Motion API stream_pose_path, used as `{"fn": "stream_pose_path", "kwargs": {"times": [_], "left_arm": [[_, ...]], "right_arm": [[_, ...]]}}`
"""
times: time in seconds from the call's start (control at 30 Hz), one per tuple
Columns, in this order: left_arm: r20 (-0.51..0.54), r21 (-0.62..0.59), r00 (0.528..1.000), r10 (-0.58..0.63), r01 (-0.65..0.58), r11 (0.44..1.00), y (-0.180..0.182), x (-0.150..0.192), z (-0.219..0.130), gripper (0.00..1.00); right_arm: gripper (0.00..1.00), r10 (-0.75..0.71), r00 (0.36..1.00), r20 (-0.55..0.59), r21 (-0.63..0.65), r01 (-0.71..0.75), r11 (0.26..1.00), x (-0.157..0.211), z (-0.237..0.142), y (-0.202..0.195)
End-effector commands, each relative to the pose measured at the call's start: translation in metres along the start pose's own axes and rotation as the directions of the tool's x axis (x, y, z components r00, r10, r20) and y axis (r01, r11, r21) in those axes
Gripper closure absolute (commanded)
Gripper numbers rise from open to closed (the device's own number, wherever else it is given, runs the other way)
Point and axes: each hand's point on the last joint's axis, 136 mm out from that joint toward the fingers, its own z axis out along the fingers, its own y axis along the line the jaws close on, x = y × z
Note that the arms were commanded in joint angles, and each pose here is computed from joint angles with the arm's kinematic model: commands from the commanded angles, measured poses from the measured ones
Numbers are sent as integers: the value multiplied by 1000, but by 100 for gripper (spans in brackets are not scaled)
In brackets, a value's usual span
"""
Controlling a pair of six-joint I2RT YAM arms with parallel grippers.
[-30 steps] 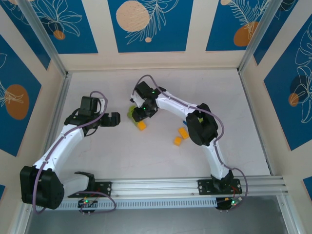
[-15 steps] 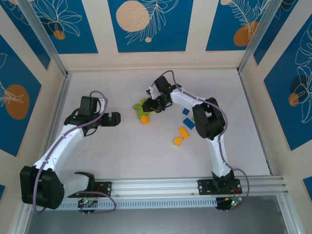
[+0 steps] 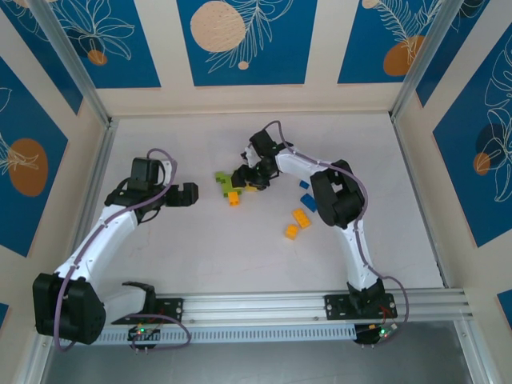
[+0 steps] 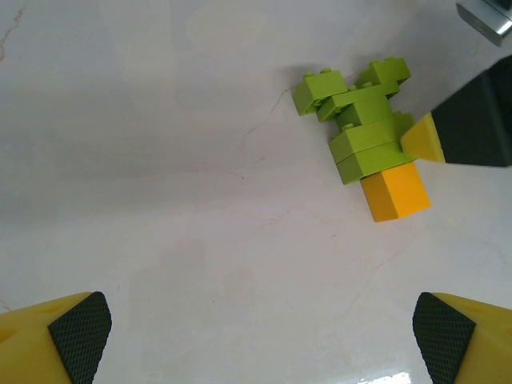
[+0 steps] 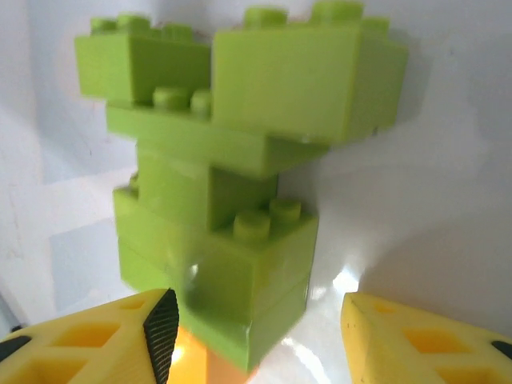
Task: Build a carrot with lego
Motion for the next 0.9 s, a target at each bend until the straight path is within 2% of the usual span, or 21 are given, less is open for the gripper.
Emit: {"fn": "stream_pose_path", "kwargs": {"times": [0.0,0.1,0.17,0.23,0.37,0.53,0.63,0.77,0.87], "left_arm": [[109,85,994,-11,2,996,-13,-14,-14,1],[220,82,973,-64,47,996,-11,-23,-27,0],[272,2,947,-173,179,984,10,-22,-33,1],[309,-12,928,-209,223,975,17,-20,-35,1],[362,112,917,-171,139,984,-3,-21,-34,1],[302,112,948,-97,65,992,-14,-16,-26,1],[293,177,956,-10,-44,983,-44,-12,-22,1],[261,112,946,191,-227,968,-79,9,-6,1],[241,95,950,197,-225,970,-79,17,2,1]], "right_arm": [[41,-103,990,99,119,91,989,8,-64,23],[39,-146,980,132,224,114,968,30,-102,20],[37,-147,982,118,284,109,953,52,-119,10],[37,-129,986,104,334,88,938,74,-129,0],[37,-144,987,68,419,103,902,125,-130,-18],[36,-102,994,29,498,74,864,170,-131,-48],[36,-85,995,46,551,46,833,179,-140,-63],[36,-40,996,78,582,-13,813,176,-151,-85],[38,-38,995,87,565,-18,825,168,-148,-92]]}}
